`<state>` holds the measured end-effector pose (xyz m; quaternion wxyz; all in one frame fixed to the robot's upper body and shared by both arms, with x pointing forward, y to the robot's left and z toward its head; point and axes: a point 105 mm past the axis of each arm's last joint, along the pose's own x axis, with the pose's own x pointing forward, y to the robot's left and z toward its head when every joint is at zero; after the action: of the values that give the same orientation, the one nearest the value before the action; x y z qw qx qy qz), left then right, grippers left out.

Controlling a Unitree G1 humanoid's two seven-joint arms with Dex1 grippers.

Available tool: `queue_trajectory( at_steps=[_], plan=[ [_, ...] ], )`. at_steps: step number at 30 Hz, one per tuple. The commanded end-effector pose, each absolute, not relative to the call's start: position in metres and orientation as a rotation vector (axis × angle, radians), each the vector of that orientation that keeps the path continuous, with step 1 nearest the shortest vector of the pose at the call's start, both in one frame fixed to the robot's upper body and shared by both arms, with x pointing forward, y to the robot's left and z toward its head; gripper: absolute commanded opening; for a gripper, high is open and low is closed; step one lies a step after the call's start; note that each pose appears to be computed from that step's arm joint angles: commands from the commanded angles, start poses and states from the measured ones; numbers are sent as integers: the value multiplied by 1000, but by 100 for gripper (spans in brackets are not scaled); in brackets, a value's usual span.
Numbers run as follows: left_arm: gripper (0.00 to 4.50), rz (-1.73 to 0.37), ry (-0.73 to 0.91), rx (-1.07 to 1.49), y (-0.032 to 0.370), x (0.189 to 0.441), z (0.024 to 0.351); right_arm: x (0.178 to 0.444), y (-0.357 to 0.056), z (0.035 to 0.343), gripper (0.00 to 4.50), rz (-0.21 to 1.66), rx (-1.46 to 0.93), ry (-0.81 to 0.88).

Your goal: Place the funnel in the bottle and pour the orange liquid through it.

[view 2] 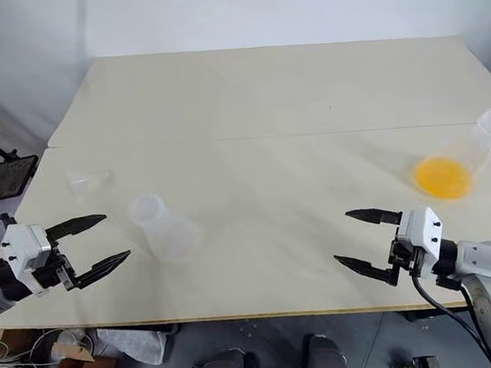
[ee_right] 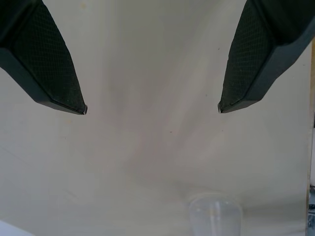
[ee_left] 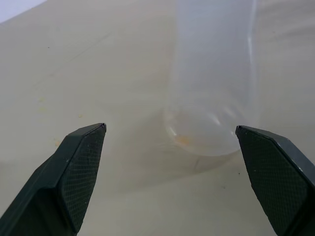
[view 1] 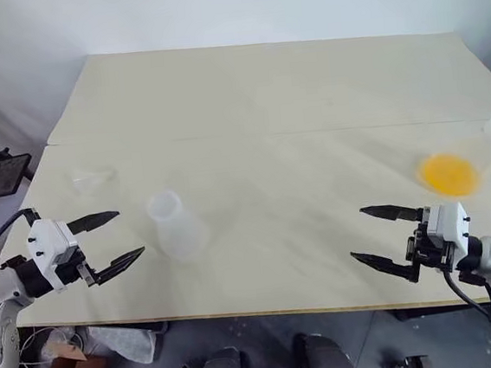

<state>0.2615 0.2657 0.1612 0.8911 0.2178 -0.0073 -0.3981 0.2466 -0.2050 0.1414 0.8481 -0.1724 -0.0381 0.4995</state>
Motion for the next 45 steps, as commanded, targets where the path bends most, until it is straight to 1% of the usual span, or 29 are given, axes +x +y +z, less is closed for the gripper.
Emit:
queue_trajectory(
  at_steps=[1, 8, 12, 18, 23, 27, 29, 33, 37, 39, 45],
  plan=[
    [450, -842, -24, 472, 265, 260, 167, 246, -206, 146, 447, 1054, -363, -106],
    [450, -862, -7, 368, 264, 255, 166, 248, -207, 147, 447, 1045, -359, -114],
    [450, -857, -2, 358, 266, 253, 165, 249, -206, 149, 447, 1045, -361, -119],
    [450, -668, 80, 218, 309, 228, 135, 263, -174, 184, 447, 1046, -262, -284],
    [450, -546, 106, 112, 329, 207, 121, 262, -149, 198, 447, 1095, -208, -342],
    [450, -568, 100, 72, 322, 198, 122, 261, -141, 202, 447, 1125, -194, -346],
    [450, -620, 89, 59, 310, 198, 128, 261, -141, 201, 447, 1129, -193, -339],
    [450, -775, 23, 45, 269, 207, 153, 263, -151, 193, 447, 1109, -202, -296],
    [450, -870, -63, 77, 234, 232, 173, 263, -163, 180, 447, 1071, -213, -251],
    [450, -894, -80, 77, 225, 247, 177, 263, -164, 180, 447, 1061, -216, -253],
    [450, -974, -56, 74, 204, 269, 171, 259, -166, 180, 447, 1036, -221, -258]
  ],
)
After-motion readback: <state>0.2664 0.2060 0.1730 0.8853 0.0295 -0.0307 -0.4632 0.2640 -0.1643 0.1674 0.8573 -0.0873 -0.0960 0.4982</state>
